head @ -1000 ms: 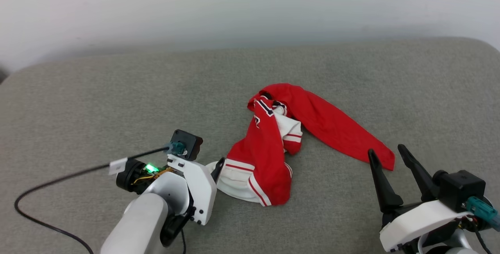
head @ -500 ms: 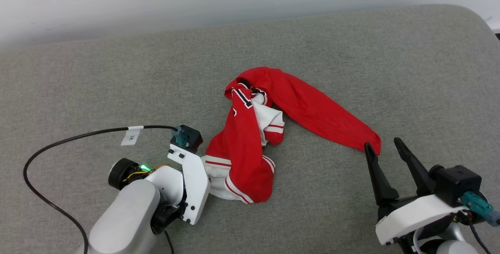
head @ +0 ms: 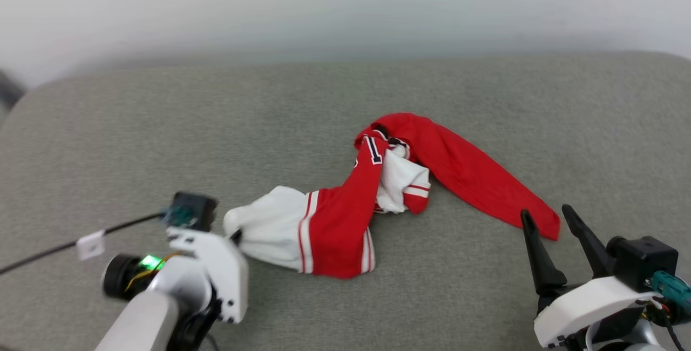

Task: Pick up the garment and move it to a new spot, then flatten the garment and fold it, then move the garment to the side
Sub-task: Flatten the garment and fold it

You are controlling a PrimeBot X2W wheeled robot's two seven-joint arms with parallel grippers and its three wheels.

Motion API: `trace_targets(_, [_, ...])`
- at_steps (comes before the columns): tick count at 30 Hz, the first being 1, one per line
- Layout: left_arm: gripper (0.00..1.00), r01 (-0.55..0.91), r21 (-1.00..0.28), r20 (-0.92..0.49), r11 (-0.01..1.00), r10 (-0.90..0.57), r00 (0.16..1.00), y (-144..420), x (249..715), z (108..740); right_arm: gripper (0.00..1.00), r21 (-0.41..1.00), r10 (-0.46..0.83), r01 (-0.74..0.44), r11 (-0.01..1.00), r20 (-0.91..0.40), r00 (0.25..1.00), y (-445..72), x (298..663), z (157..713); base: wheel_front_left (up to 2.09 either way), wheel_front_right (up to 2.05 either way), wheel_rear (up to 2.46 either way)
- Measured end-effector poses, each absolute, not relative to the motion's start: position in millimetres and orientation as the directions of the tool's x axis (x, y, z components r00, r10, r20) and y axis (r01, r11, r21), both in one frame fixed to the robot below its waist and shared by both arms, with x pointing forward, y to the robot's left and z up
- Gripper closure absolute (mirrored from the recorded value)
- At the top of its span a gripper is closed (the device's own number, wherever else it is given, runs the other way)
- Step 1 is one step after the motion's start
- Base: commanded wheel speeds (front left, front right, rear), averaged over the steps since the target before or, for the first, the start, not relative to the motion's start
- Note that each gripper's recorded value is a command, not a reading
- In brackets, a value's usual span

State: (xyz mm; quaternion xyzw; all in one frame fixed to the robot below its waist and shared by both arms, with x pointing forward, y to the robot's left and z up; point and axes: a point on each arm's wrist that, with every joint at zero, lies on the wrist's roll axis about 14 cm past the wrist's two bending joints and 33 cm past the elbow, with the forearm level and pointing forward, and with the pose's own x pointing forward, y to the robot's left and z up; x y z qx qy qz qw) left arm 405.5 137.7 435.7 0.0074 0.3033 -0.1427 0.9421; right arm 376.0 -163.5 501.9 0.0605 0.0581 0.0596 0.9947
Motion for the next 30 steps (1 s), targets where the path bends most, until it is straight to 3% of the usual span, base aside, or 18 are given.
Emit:
trace_targets(5, [1.0, 0.062, -0.109, -0.595, 0.992, -0.115, 0.795, 187, 364, 427, 0.0, 0.126, 0.162, -0.148, 0.981, -0.105, 0.981, -152, 374, 508, 0.0, 0.0, 0.0])
trace_targets(10, [1.0, -0.105, -0.147, -0.683, 0.984, -0.024, 0.73, 215, 309, 395, 0.0, 0.125, 0.186, -0.173, 0.977, -0.097, 0.978, -144, 371, 513, 0.0, 0.0, 0.0])
trace_targets(11, [0.92, -0.12, -0.151, -0.697, 0.981, -0.02, 0.717, 215, 301, 389, 0.0, 0.125, 0.187, -0.175, 0.977, -0.096, 0.978, -144, 370, 513, 0.0, 0.0, 0.0])
trace_targets(12, [0.56, -0.132, -0.16, -0.703, 0.978, -0.019, 0.711, 214, 296, 386, 0.0, 0.125, 0.187, -0.175, 0.977, -0.096, 0.978, -144, 369, 514, 0.0, 0.0, 0.0])
trace_targets(13, [0.13, -0.137, -0.168, -0.703, 0.976, -0.021, 0.71, 212, 293, 384, 0.0, 0.124, 0.188, -0.175, 0.977, -0.097, 0.977, -144, 368, 514, 0.0, 0.0, 0.0])
trace_targets(14, [0.0, -0.139, -0.171, -0.696, 0.976, -0.02, 0.718, 211, 293, 384, 0.0, 0.124, 0.187, -0.175, 0.977, -0.096, 0.978, -144, 368, 514, 0.0, 0.0, 0.0])
trace_targets(18, [0.0, -0.122, -0.155, -0.593, 0.98, 0.006, 0.805, 212, 308, 405, 0.0, 0.123, 0.184, -0.171, 0.978, -0.1, 0.978, -145, 362, 514, 0.0, 0.0, 0.0])
trace_targets(23, [0.0, -0.038, -0.115, -0.342, 0.993, -0.003, 0.94, 207, 340, 459, 0.0, 0.119, 0.178, -0.165, 0.979, -0.1, 0.979, -148, 354, 517, 0.0, 0.0, 0.0])
trace_targets(30, [0.0, 0.049, -0.096, -0.025, 0.994, -0.052, 0.998, 185, 359, 522, 0.0, 0.118, 0.173, -0.16, 0.98, -0.103, 0.98, -150, 348, 519, 0.0, 0.0, 0.0])
